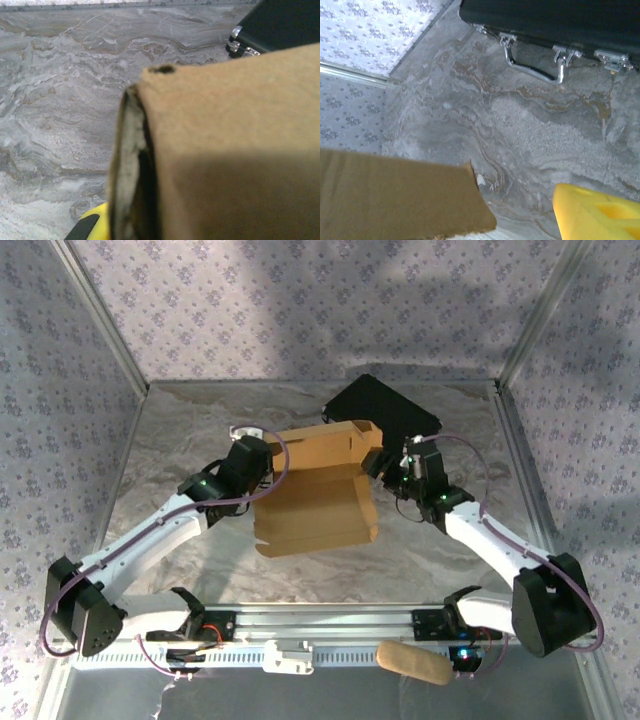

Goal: Fold the paper box

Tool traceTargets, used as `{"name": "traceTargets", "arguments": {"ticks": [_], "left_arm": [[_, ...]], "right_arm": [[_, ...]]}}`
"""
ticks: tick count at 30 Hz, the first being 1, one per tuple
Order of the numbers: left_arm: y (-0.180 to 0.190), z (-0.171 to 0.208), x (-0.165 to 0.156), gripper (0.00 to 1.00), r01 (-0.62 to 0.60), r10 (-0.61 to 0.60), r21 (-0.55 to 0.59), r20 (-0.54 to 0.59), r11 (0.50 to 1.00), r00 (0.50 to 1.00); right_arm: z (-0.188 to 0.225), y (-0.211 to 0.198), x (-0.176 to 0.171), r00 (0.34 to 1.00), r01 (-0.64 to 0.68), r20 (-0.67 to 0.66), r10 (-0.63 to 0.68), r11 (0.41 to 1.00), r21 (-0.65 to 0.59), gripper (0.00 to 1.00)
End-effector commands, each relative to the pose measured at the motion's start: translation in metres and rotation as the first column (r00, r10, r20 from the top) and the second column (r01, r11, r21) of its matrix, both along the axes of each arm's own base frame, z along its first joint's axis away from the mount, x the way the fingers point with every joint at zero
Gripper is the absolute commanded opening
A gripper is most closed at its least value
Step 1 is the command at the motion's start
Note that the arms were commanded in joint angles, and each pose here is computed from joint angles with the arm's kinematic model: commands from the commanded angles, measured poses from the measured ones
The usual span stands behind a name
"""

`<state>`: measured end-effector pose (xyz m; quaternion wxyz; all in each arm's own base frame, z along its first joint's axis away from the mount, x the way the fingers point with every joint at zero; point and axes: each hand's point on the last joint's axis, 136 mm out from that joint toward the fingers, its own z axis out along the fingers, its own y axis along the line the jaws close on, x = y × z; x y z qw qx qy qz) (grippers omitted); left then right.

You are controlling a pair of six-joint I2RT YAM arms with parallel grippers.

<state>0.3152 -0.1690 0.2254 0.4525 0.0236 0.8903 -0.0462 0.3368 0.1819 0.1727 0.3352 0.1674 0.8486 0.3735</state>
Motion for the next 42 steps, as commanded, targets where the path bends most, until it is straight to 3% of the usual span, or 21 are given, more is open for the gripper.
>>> {"name": "traceTargets", "arguments": {"ticks": [1,16,29,42], "left_arm": [[-0.005,0.018,0.0,0.0,0.039,-0.037,-0.037,0.037,0.999,0.999],[-0.006,0.02,-0.002,0.0,0.048,-0.045,-0.058,0.051,0.997,0.998],[-0.009,0.015,-0.002,0.0,0.052,-0.051,-0.032,0.05,0.998,0.997],[-0.016,0.002,0.001,0.0,0.061,-0.062,0.028,0.043,0.998,0.997]], "right_arm": [[0.023,0.01,0.009,0.997,-0.059,0.048,0.057,0.998,0.03,0.74],[0.012,0.011,0.019,0.998,0.002,-0.068,0.016,0.966,0.259,0.71],[0.028,0.016,0.025,0.991,0.058,-0.134,-0.006,0.92,0.387,0.44],[0.021,0.012,0.023,0.966,0.116,-0.257,0.002,0.89,0.44,0.3]]}}
